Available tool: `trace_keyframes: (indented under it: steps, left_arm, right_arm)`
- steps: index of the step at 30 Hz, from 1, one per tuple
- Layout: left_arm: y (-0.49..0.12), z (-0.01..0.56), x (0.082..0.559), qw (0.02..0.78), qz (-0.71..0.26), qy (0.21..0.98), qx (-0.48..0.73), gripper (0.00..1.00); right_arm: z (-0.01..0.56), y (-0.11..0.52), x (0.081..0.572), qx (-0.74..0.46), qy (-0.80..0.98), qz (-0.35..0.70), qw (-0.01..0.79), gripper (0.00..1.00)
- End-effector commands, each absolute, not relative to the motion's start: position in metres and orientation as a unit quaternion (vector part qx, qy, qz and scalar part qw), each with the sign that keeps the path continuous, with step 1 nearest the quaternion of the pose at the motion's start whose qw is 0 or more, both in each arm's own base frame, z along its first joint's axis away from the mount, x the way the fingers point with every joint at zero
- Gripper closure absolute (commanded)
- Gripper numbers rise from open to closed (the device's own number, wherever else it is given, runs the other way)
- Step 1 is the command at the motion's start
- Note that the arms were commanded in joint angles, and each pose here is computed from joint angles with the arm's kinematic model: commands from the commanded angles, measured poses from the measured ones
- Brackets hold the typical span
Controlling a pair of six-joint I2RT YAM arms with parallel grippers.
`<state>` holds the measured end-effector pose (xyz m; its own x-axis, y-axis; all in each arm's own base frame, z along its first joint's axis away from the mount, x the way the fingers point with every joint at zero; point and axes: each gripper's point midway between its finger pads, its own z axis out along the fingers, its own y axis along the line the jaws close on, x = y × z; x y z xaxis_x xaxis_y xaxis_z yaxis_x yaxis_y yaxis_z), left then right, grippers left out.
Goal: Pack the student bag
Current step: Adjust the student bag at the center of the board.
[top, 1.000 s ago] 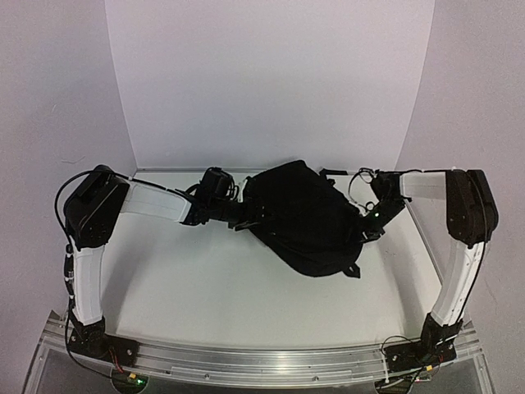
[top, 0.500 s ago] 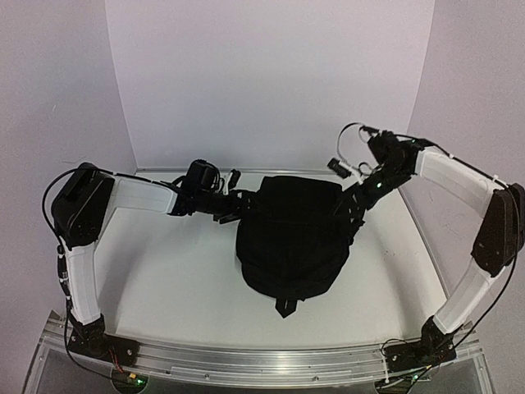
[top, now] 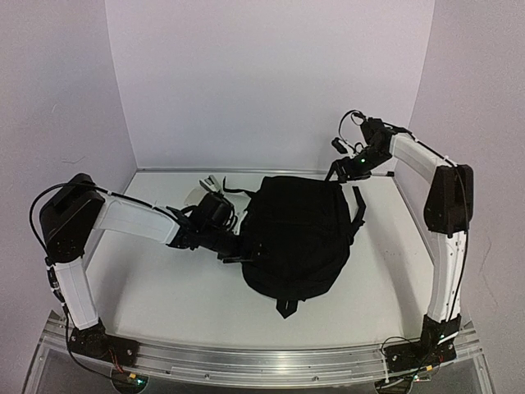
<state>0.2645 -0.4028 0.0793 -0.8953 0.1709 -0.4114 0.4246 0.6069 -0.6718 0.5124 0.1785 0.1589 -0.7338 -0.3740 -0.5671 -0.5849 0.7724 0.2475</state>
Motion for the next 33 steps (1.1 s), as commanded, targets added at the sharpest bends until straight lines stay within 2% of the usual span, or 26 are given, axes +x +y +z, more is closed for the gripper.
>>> trace_keyframes:
  steps: [1, 4, 8, 10, 12, 14, 17, 22, 24, 27, 31, 33]
  left_arm:
    - [-0.398, 0.075, 0.250, 0.140, -0.419, 0.886, 0.138, 0.13]
    - [-0.396, 0.070, 0.249, 0.140, -0.416, 0.889, 0.131, 0.26]
    - [-0.387, 0.076, 0.270, 0.162, -0.406, 0.891, 0.119, 0.55]
    - [-0.377, 0.079, 0.290, 0.172, -0.402, 0.894, 0.102, 0.66]
    - [-0.363, 0.081, 0.310, 0.182, -0.396, 0.896, 0.087, 0.73]
    - [-0.349, 0.084, 0.332, 0.196, -0.389, 0.897, 0.075, 0.75]
    - [-0.331, 0.081, 0.356, 0.203, -0.364, 0.906, 0.071, 0.74]
    - [-0.317, 0.089, 0.393, 0.217, -0.363, 0.903, 0.067, 0.57]
    - [-0.315, 0.096, 0.399, 0.224, -0.368, 0.900, 0.071, 0.53]
    - [-0.313, 0.109, 0.397, 0.232, -0.365, 0.897, 0.085, 0.48]
    - [-0.298, 0.138, 0.380, 0.267, -0.354, 0.890, 0.106, 0.30]
    - [-0.290, 0.157, 0.368, 0.288, -0.355, 0.881, 0.120, 0.25]
  right_arm:
    - [0.176, 0.189, 0.554, -0.248, 0.894, 0.212, 0.307, 0.02]
    - [0.153, 0.198, 0.550, -0.251, 0.894, 0.241, 0.281, 0.05]
    - [0.120, 0.202, 0.517, -0.265, 0.896, 0.276, 0.227, 0.15]
    - [0.112, 0.202, 0.490, -0.274, 0.894, 0.293, 0.200, 0.20]
    - [0.108, 0.202, 0.457, -0.283, 0.890, 0.311, 0.176, 0.26]
    - [0.105, 0.202, 0.424, -0.293, 0.886, 0.324, 0.155, 0.31]
    - [0.110, 0.208, 0.369, -0.313, 0.874, 0.347, 0.131, 0.35]
    - [0.103, 0.246, 0.251, -0.408, 0.838, 0.359, 0.053, 0.36]
    - [0.111, 0.254, 0.222, -0.440, 0.822, 0.360, 0.038, 0.33]
    - [0.129, 0.253, 0.222, -0.456, 0.821, 0.339, 0.056, 0.32]
    - [0.174, 0.249, 0.237, -0.488, 0.808, 0.300, 0.136, 0.31]
    - [0.188, 0.252, 0.247, -0.493, 0.804, 0.289, 0.168, 0.31]
